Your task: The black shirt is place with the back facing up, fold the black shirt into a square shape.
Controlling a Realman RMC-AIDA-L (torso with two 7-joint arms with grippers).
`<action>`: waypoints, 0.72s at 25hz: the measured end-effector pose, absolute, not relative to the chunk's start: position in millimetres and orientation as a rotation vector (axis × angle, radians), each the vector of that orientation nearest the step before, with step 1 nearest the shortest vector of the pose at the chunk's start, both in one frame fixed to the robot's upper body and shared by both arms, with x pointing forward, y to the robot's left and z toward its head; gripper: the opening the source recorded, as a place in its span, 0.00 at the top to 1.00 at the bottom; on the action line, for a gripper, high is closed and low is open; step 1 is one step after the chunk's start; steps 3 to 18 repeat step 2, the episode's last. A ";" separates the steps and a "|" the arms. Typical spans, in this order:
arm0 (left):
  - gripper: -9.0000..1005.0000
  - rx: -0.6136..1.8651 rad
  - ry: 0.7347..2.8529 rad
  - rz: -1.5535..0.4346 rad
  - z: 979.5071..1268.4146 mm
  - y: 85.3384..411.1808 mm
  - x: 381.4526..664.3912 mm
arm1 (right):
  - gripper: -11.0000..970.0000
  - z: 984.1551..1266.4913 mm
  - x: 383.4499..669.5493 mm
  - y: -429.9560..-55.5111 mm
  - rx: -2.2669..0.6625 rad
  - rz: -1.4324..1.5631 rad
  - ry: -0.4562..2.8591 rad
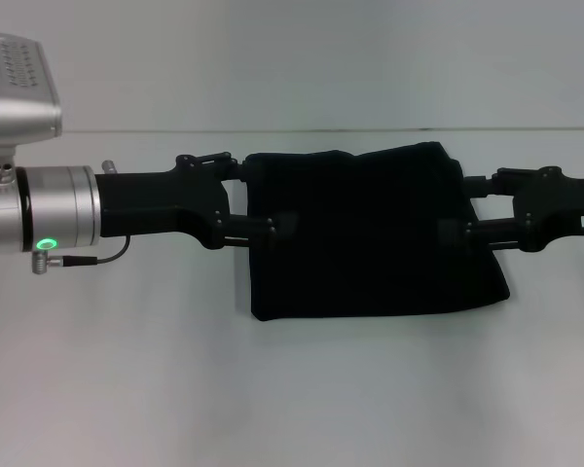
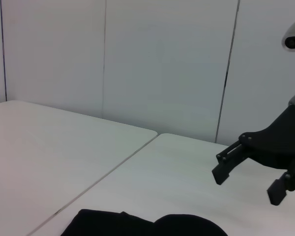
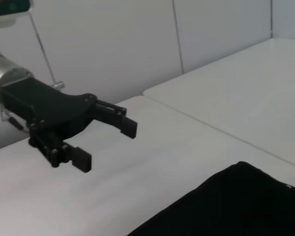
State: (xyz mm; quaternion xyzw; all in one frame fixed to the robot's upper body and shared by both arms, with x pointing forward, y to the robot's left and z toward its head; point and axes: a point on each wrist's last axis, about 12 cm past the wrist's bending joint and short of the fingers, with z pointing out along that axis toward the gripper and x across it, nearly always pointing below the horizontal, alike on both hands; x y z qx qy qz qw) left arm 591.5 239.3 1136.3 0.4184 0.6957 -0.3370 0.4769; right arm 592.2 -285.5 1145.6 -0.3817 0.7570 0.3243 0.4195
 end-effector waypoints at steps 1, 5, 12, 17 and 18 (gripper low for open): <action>0.10 1.021 1.700 -0.822 1136.4 239.5 591.7 | 0.06 1146.0 591.4 -285.8 -0.963 0.819 1.897; 0.10 1.021 1.700 -0.821 1136.5 239.6 591.8 | 0.06 1146.3 590.8 -286.2 -0.968 0.823 1.896; 0.10 1.021 1.700 -0.821 1136.5 239.6 591.8 | 0.06 1146.3 590.8 -286.2 -0.968 0.823 1.896; 0.10 1.021 1.700 -0.821 1136.5 239.6 591.8 | 0.06 1146.3 590.8 -286.2 -0.968 0.823 1.896; 0.10 1.021 1.700 -0.821 1136.5 239.6 591.8 | 0.06 1146.3 590.8 -286.2 -0.968 0.823 1.896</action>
